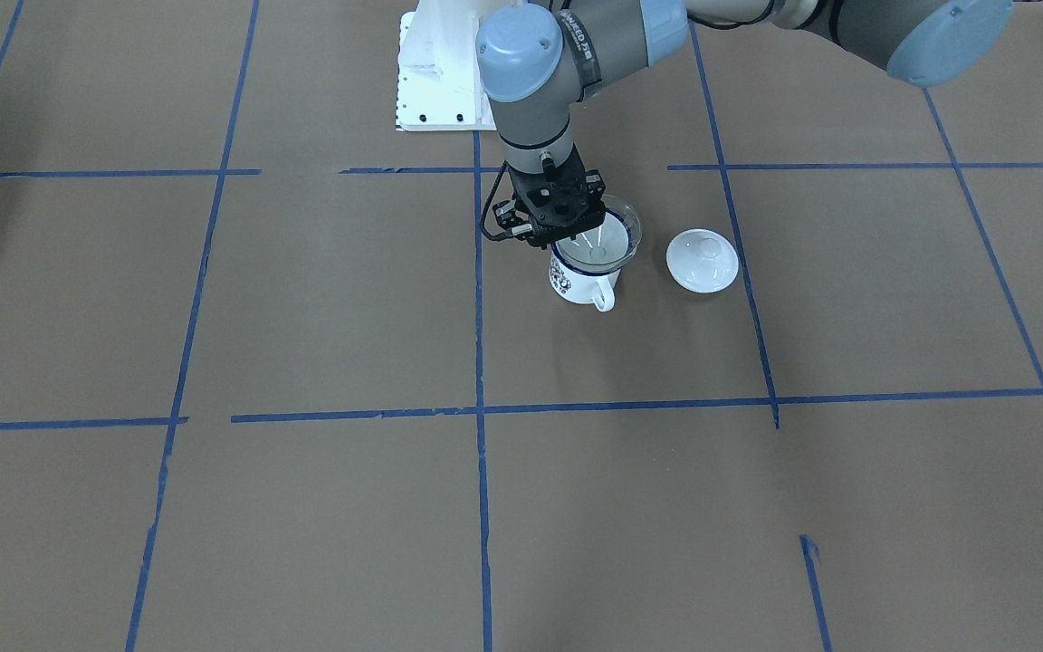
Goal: Remove funnel from cup
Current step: 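Lower the left gripper and grasp the funnel's rim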
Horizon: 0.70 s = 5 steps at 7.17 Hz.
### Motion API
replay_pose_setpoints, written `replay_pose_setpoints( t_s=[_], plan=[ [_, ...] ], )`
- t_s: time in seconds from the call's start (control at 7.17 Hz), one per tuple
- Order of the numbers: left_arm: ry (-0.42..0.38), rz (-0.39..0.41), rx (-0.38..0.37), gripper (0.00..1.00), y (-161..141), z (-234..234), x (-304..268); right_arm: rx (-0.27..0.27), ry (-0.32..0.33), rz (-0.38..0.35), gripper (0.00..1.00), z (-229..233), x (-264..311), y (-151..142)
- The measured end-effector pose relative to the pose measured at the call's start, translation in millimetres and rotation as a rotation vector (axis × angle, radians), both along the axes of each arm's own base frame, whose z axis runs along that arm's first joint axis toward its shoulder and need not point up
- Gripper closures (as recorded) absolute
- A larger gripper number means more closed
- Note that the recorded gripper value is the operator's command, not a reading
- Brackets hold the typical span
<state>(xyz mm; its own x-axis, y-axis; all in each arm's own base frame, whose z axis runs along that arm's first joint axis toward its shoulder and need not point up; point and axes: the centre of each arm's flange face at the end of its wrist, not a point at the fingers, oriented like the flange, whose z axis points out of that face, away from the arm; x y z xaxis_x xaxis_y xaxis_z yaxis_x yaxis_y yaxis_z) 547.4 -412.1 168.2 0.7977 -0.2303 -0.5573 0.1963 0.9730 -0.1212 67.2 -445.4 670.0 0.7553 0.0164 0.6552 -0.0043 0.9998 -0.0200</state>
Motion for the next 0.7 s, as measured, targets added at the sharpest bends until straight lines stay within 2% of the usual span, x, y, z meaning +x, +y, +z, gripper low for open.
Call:
replay_pose_setpoints(
  t_s=[0.14, 0.42, 0.7],
  plan=[
    [-0.002, 0.009, 0.007, 0.64, -0.5, 1.2, -0.3, 0.0, 0.0, 0.0, 0.0, 0.0, 0.0, 0.0],
    [-0.004, 0.018, 0.017, 0.99, -2.5, 2.2, -1.9, 0.0, 0.0, 0.0, 0.0, 0.0, 0.0, 0.0],
    [0.001, 0.018, 0.021, 1.0, -2.9, -0.3, -4.3, 0.0, 0.0, 0.0, 0.0, 0.0, 0.0, 0.0]
  ],
)
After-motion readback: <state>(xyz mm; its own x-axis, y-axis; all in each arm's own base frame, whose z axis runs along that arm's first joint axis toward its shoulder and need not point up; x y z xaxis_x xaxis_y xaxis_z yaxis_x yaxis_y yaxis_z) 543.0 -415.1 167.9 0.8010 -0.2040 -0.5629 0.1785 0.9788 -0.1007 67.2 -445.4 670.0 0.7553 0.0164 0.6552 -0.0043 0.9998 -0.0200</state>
